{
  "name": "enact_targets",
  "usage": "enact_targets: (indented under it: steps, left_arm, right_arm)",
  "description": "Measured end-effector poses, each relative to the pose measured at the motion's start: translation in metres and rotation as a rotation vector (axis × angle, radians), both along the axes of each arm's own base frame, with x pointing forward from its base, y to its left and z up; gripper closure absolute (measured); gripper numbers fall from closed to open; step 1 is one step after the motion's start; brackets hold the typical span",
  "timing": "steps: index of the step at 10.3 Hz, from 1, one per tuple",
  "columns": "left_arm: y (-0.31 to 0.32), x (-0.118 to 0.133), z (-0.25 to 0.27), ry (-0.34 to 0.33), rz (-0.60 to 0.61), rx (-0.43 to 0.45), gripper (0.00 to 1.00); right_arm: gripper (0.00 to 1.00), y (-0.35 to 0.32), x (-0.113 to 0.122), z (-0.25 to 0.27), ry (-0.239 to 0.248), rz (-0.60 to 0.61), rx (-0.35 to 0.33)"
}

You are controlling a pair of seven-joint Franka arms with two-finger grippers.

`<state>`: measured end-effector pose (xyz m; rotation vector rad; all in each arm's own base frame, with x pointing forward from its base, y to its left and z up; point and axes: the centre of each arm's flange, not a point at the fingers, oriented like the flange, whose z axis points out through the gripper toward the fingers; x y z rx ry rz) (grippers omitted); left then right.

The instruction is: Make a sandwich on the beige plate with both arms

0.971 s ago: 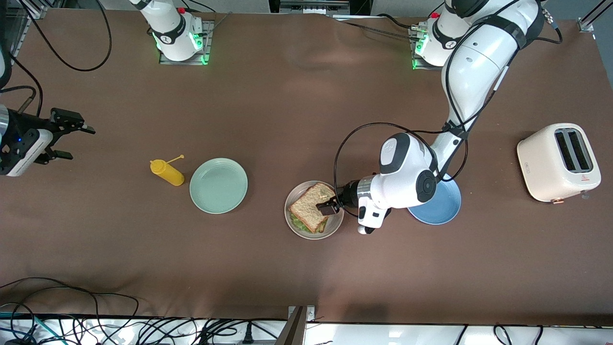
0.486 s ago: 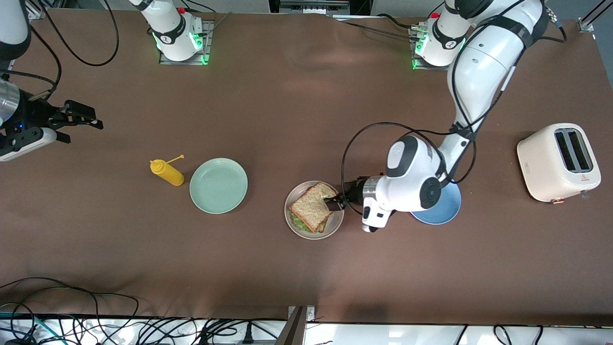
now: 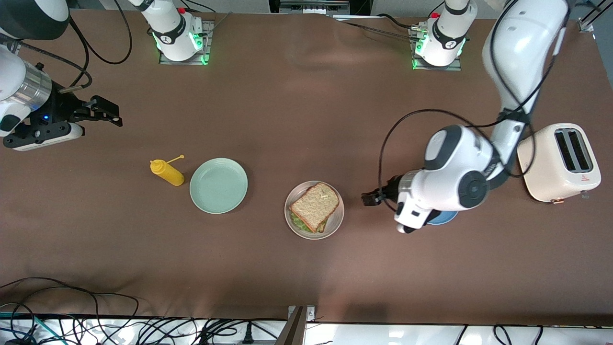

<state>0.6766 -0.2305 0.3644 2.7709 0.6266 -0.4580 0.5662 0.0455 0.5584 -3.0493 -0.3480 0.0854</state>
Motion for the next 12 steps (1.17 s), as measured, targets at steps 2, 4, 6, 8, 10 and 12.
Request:
enact_targets:
  steps: [2, 4, 6, 8, 10, 12]
  left_arm:
    - [0.054, -0.006, 0.063, -0.018, -0.048, 0.019, 0.0]
    - [0.098, -0.019, 0.12, -0.048, -0.038, 0.07, 0.0]
    - [0.125, -0.028, 0.156, -0.102, -0.03, 0.171, 0.0]
    - [0.143, -0.03, 0.17, -0.144, -0.048, 0.24, 0.0]
    - [0.179, -0.028, 0.179, -0.186, -0.157, 0.234, 0.0]
    - [0.213, -0.029, 0.188, -0.219, -0.232, 0.221, 0.0]
  right_arm:
    - [0.0, 0.008, 0.001, 0.011, -0.024, -0.002, -0.001]
    - [0.0, 0.001, 0.002, 0.025, -0.049, -0.015, -0.001]
    - [0.0, -0.006, 0.0, 0.024, -0.026, -0.026, -0.004]
    - [0.0, -0.006, -0.005, 0.028, -0.023, -0.027, -0.004]
    - [0.0, -0.002, -0.008, 0.034, -0.033, -0.027, -0.004]
    - [0.0, 0.0, -0.009, 0.035, -0.034, -0.033, -0.004]
